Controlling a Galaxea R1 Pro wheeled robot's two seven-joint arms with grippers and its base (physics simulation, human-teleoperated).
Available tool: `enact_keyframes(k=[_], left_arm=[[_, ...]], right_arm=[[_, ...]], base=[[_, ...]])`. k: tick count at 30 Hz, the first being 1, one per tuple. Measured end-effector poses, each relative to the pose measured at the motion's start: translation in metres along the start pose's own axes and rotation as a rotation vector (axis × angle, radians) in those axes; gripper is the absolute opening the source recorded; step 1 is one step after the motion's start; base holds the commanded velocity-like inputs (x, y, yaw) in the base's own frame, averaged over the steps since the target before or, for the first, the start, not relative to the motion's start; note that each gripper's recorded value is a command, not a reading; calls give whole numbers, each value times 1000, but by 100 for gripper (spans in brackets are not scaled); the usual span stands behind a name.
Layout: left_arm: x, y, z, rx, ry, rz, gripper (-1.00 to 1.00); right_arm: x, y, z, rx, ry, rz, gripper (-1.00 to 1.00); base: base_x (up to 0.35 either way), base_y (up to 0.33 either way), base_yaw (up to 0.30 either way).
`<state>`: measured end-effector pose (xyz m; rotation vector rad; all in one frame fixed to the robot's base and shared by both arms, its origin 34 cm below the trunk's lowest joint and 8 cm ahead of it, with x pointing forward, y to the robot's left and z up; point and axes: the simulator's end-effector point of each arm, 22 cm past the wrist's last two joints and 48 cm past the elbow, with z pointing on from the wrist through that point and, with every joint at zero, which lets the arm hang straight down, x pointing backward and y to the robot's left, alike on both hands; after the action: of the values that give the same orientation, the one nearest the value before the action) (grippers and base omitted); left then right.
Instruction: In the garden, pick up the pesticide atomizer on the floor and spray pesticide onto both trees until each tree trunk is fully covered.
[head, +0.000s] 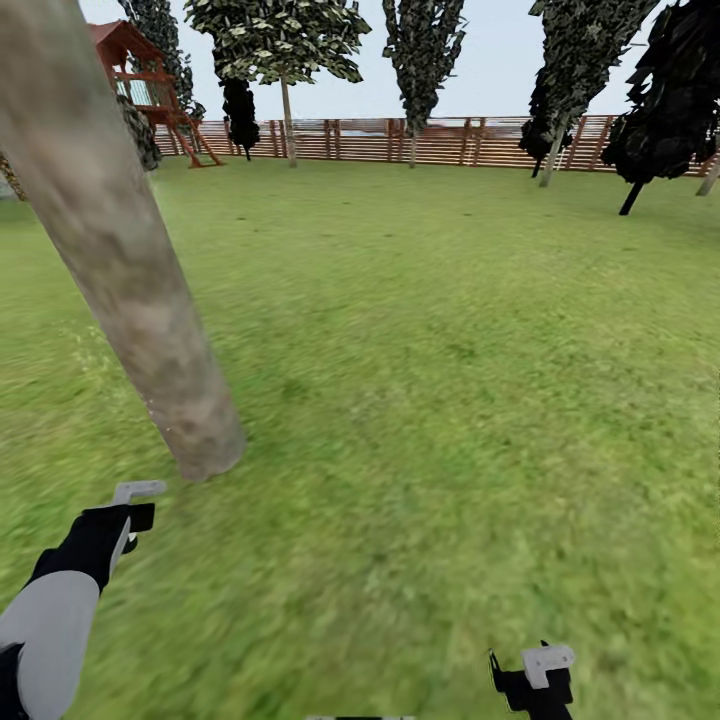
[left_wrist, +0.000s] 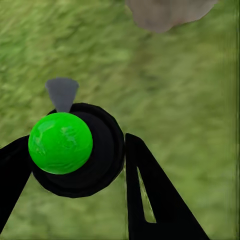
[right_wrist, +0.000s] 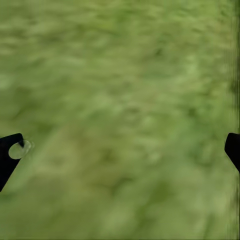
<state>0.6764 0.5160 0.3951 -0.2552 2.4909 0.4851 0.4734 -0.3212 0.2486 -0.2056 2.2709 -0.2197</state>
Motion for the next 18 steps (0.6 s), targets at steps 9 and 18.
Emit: enact_keyframes(k=[9,18], left_arm=[[0,0,0,1,0,-2,-100],[-2,-10,-1,22,-5,-3,-100]], right_arm=[[0,1,0,-2,0,2,100],[0,0,0,1,0,1,100]], base=[[220,-207,45],[100,-76,268]])
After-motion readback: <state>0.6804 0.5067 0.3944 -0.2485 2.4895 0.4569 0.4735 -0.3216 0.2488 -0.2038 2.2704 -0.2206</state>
